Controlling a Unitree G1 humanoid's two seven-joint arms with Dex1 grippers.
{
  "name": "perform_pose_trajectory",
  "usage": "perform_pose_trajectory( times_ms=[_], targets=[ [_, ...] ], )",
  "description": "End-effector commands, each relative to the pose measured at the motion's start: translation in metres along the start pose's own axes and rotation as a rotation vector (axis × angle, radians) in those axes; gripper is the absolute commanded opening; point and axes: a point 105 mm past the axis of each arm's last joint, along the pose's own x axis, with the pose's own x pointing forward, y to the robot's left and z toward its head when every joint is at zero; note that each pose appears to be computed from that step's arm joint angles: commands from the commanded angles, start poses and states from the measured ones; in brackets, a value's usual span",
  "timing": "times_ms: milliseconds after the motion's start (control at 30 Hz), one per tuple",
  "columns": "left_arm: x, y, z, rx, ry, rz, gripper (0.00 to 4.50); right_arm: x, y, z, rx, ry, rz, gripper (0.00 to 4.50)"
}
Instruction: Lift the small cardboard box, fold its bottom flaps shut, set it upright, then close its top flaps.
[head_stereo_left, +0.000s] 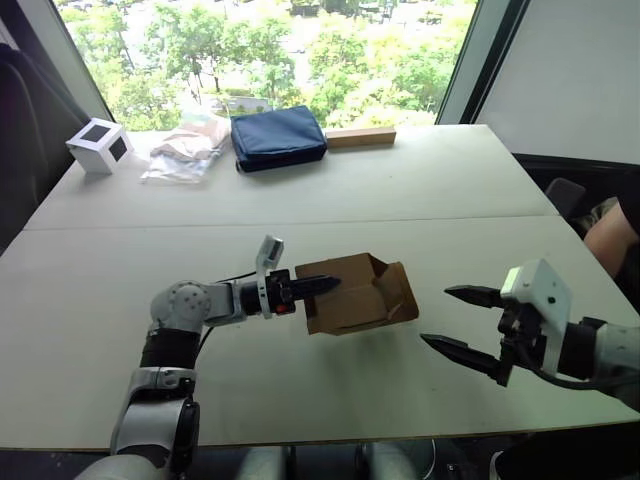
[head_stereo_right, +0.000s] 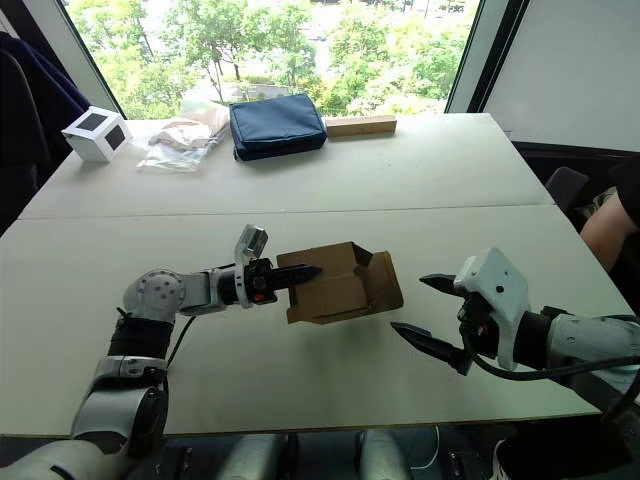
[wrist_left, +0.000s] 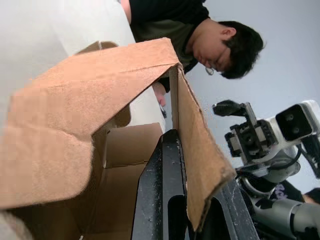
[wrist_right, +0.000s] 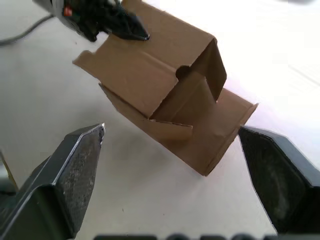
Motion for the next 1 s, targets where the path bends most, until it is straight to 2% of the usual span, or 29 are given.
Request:
perform_pose_trajectory(
  times_ms=[33,67,167,300,333,433,600,833,1000],
  targets=[
    [-0.011,-0.028,0.032,0.236,-0.006,-0.037,0.03,0.004,-0.012,0.031,0.109,-0.251,-0.046,4.50],
    [-0.016,-0.037,0.042,0.322,0.005,-0.032,0.03,0.008,-0.018,0.041,0.162,-0.338,-0.066,4.50],
    [-0.027,-0.054,0.061,0.484,0.039,-0.026,0.03,0.017,-0.027,0.057,0.248,-0.471,-0.092,4.50],
    [-0.042,-0.081,0.086,0.692,0.095,-0.030,0.00,0.037,-0.034,0.083,0.345,-0.647,-0.088,3.37],
    [-0.043,-0.086,0.090,0.722,0.111,-0.033,0.00,0.041,-0.034,0.087,0.351,-0.664,-0.081,2.88],
    [-0.046,-0.106,0.103,0.825,0.154,-0.051,0.00,0.061,-0.033,0.098,0.327,-0.686,-0.058,1.87],
    [-0.046,-0.124,0.116,0.902,0.166,-0.080,0.00,0.079,-0.032,0.114,0.283,-0.723,-0.013,0.04],
    [-0.043,-0.132,0.115,0.916,0.170,-0.136,0.00,0.097,-0.034,0.119,0.223,-0.706,-0.008,0.04],
    [-0.041,-0.133,0.112,0.908,0.172,-0.165,0.00,0.106,-0.023,0.118,0.200,-0.687,0.041,0.04]
  ],
)
